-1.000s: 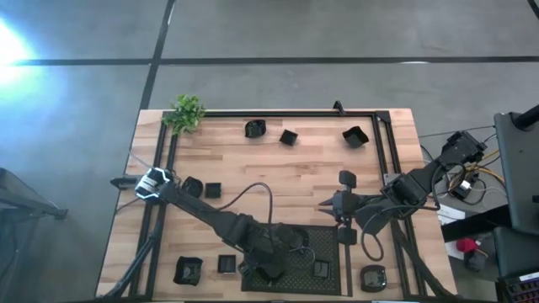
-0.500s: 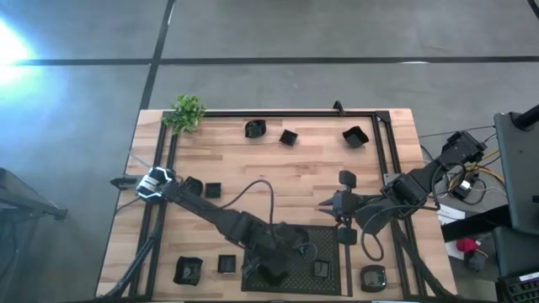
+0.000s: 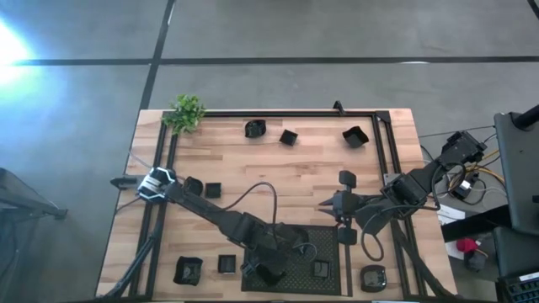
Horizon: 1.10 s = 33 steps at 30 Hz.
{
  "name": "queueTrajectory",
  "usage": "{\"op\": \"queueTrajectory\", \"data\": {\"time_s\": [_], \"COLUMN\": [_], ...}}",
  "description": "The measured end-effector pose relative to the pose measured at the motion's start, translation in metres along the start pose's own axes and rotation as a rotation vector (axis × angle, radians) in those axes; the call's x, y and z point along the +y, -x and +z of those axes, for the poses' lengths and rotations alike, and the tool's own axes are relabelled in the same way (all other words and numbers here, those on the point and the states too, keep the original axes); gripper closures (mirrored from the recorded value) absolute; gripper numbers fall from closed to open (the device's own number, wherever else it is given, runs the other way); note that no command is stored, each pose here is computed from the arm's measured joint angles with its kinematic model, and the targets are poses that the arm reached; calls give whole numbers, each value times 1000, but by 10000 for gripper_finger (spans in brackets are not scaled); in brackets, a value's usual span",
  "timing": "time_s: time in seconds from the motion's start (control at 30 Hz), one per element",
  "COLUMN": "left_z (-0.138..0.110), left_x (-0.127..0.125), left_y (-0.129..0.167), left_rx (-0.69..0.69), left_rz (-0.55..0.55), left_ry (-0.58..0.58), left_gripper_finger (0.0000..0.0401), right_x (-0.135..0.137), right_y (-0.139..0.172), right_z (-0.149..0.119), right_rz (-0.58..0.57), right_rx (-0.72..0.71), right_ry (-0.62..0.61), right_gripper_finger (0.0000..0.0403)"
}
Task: Pick & Place Mini shaped plates
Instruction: Stack the distorted square plate on top of the other distorted square plate on the shelf, then stack the square plate on top of the other square plate on the shelf
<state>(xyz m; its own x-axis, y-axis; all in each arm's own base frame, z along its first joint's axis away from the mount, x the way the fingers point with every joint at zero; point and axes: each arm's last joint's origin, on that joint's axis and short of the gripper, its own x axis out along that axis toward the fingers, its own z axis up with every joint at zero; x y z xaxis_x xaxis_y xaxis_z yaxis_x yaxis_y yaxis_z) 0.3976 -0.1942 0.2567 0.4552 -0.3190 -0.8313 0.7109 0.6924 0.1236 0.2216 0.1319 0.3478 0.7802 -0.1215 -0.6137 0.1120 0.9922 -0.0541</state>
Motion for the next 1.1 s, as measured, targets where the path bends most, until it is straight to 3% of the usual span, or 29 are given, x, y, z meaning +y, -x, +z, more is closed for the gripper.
{"op": "queueTrajectory", "data": {"time_s": [0.6, 0.8, 1.1], "left_z": [-2, -2, 15], "left_x": [0, 1, 7], "left_y": [0, 2, 29], "left_rx": [19, 38, -40], "left_rz": [1, 56, 124], "left_ry": [-1, -2, 1], "left_gripper_finger": [363, 360, 360], "right_x": [0, 0, 0], "right_y": [0, 0, 0], "right_z": [0, 0, 0], "right_rz": [1, 1, 1], "right_rx": [-1, -1, -2], "right_ry": [-9, -9, -9], "right_gripper_finger": [342, 342, 342]}}
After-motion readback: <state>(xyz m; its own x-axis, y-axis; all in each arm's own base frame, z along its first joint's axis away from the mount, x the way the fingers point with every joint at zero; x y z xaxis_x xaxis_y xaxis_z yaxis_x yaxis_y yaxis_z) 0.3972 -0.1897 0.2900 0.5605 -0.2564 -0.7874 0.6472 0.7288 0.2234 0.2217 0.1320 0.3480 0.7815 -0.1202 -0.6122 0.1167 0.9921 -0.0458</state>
